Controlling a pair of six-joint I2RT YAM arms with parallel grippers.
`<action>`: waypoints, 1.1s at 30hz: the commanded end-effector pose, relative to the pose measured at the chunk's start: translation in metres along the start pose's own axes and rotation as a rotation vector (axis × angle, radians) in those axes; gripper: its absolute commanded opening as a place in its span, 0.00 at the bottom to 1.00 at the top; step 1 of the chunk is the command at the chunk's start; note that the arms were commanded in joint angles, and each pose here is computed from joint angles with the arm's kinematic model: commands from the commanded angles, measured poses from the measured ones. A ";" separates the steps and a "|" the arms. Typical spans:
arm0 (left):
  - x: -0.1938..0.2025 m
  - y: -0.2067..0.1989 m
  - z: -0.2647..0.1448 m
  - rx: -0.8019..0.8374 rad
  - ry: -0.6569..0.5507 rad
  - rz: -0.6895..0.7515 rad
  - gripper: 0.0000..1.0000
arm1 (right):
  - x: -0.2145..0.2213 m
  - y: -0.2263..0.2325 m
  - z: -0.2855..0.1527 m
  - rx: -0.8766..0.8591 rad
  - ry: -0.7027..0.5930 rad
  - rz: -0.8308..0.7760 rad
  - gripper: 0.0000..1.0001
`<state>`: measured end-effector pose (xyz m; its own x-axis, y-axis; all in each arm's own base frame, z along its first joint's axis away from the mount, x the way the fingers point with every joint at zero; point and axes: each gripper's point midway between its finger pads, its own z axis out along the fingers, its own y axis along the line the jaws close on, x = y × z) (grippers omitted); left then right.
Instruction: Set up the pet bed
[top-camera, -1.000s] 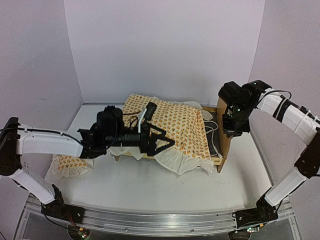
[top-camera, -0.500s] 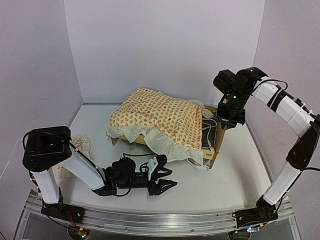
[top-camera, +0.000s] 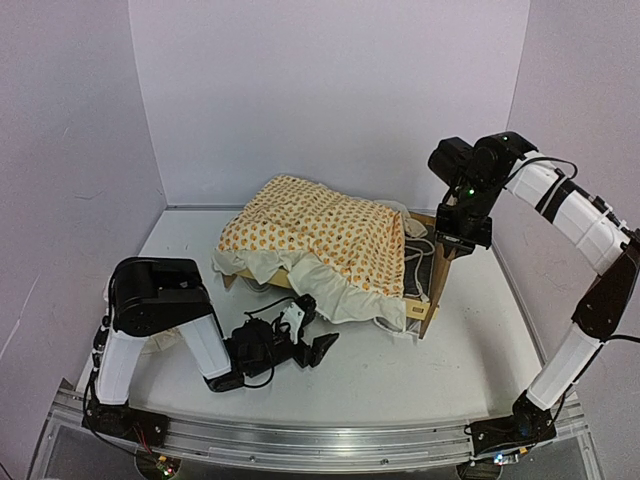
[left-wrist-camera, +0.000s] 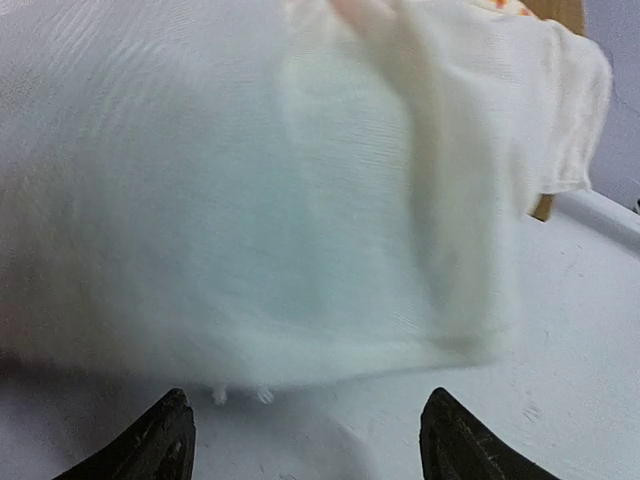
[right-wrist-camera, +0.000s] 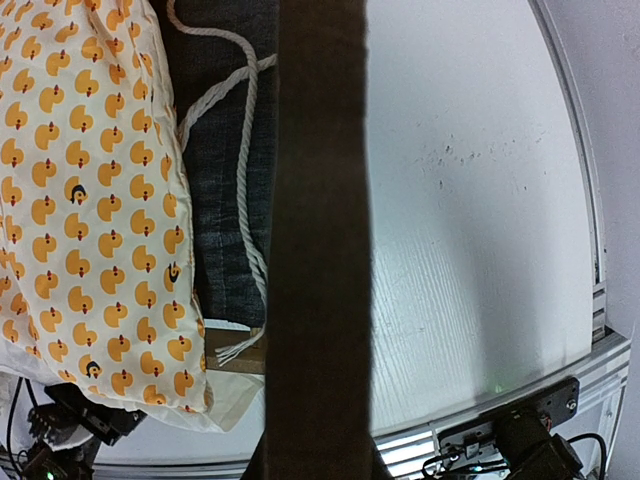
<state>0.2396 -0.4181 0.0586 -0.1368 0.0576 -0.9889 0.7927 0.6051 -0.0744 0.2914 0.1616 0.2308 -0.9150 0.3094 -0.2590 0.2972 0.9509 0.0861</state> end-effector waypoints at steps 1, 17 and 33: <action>-0.042 0.022 0.025 -0.054 -0.170 -0.009 0.78 | -0.042 0.028 -0.064 -0.254 -0.229 0.079 0.00; -0.033 -0.143 -0.013 0.586 0.181 0.045 0.03 | -0.056 0.024 -0.054 -0.208 -0.303 0.122 0.00; -0.015 -0.192 -0.069 0.777 0.356 0.094 0.00 | -0.075 0.024 -0.086 -0.256 -0.439 0.083 0.00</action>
<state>0.0536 -0.4925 0.0966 -0.1536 0.3637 -0.9188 0.9740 -0.1009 -0.2027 0.3044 0.1563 0.2247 -0.8993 0.2849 -0.3317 0.2810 0.9578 0.0609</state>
